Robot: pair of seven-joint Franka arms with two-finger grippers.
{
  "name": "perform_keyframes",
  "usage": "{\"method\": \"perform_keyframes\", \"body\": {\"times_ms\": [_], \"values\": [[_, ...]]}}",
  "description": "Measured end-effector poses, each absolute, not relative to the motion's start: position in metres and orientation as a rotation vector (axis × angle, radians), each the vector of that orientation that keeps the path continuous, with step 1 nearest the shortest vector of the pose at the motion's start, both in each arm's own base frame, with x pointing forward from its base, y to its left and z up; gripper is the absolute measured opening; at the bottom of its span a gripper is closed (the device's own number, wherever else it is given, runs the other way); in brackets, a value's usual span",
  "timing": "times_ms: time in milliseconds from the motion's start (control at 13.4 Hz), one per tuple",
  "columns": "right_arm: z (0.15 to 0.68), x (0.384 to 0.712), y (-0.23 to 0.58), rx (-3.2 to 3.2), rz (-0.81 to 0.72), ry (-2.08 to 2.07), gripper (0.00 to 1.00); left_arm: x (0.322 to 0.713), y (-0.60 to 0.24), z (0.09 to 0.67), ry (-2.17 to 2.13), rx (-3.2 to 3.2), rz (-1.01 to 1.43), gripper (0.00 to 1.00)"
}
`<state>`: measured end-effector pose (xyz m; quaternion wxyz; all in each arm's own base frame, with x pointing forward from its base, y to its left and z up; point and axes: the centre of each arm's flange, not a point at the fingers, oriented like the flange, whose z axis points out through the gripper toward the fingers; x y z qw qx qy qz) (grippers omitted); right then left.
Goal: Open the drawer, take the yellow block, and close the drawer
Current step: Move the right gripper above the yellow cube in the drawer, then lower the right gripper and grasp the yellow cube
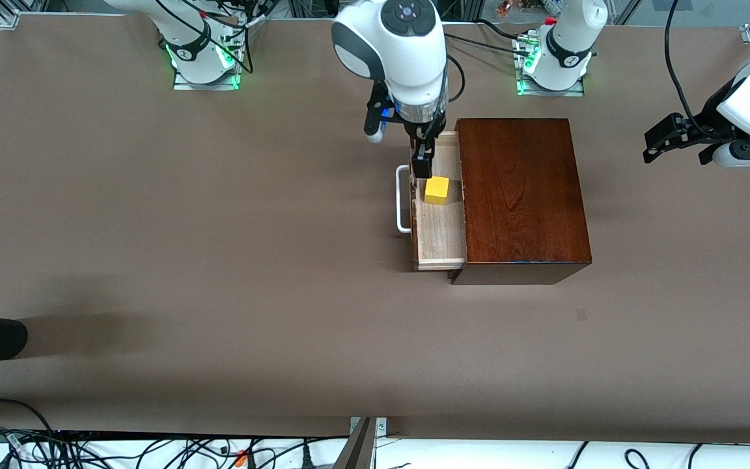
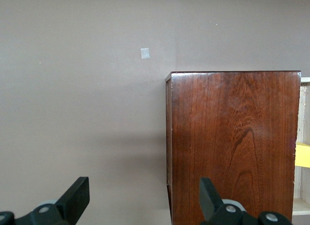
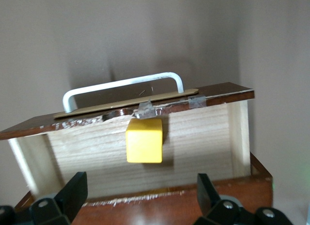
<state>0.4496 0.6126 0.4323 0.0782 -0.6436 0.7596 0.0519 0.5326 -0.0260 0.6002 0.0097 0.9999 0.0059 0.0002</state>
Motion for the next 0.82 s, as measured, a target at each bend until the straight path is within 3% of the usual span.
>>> {"method": "perform_keyframes", "body": {"times_ms": [373,820], "values": [[0.373,0.455,0.622,-1.943,0.140,2.297,1.00,0.533,-0.026,0.600,-0.014,3.122,-0.001,1.00],[0.343,0.454,0.631,-1.941,0.139,2.283,1.00,0.531,-0.026,0.600,-0.026,3.123,-0.019,1.00]]}}
